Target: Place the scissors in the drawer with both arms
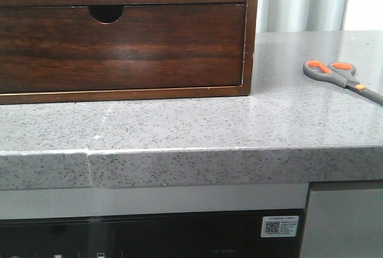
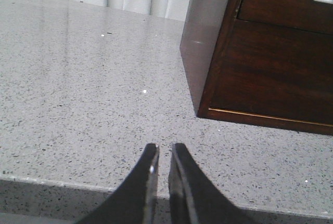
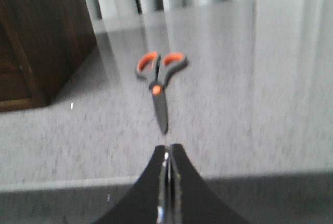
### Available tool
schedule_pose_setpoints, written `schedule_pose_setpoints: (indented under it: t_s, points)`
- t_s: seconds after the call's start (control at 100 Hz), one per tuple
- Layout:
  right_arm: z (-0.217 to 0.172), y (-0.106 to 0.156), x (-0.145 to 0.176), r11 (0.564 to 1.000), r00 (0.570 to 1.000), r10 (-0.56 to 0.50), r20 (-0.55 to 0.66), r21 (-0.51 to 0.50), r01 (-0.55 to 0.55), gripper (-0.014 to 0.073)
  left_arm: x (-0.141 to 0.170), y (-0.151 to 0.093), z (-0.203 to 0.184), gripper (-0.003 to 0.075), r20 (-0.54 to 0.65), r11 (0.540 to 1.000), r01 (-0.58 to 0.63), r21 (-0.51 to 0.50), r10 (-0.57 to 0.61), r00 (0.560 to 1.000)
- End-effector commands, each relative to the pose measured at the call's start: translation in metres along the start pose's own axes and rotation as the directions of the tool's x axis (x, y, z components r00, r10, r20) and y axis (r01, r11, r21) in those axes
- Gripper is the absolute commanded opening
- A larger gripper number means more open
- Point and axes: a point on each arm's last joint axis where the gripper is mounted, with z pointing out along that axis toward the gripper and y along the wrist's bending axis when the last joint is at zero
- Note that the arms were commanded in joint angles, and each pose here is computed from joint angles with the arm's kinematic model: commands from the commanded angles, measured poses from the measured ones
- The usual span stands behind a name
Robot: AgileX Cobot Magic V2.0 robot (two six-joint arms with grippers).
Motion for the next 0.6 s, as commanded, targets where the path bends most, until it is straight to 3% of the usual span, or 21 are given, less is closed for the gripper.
schedule_pose_setpoints:
  t_s: [0.0,0.19,0.38,0.59]
  points:
    - [-0.003,-0.002,-0.018,0.999,0.978,-0.035,0.206,0.029,0.029,-0.0124,-0.018,-0.003,-0.004,0.0004,0.125,1.0,0.0,0.015,-0.002,0.992]
    - [-0.005,-0.003,-0.024,0.999,0.953,-0.037,0.302,0.04,0.027,-0.0124,-0.018,-0.003,-0.004,0.0004,0.125,1.0,0.0,0.015,-0.002,0.992]
    - [-0.002,-0.002,-0.013,0.999,0.984,-0.034,0.175,0.027,0.03,-0.0124,-0.019,-0.003,-0.004,0.0004,0.134,1.0,0.0,0.016,-0.002,0.991]
    - [-0.002,-0.002,-0.014,0.999,0.982,-0.034,0.183,0.028,0.03,-0.0124,-0.021,-0.003,-0.004,0.0004,0.149,1.0,0.005,0.019,-0.007,0.989]
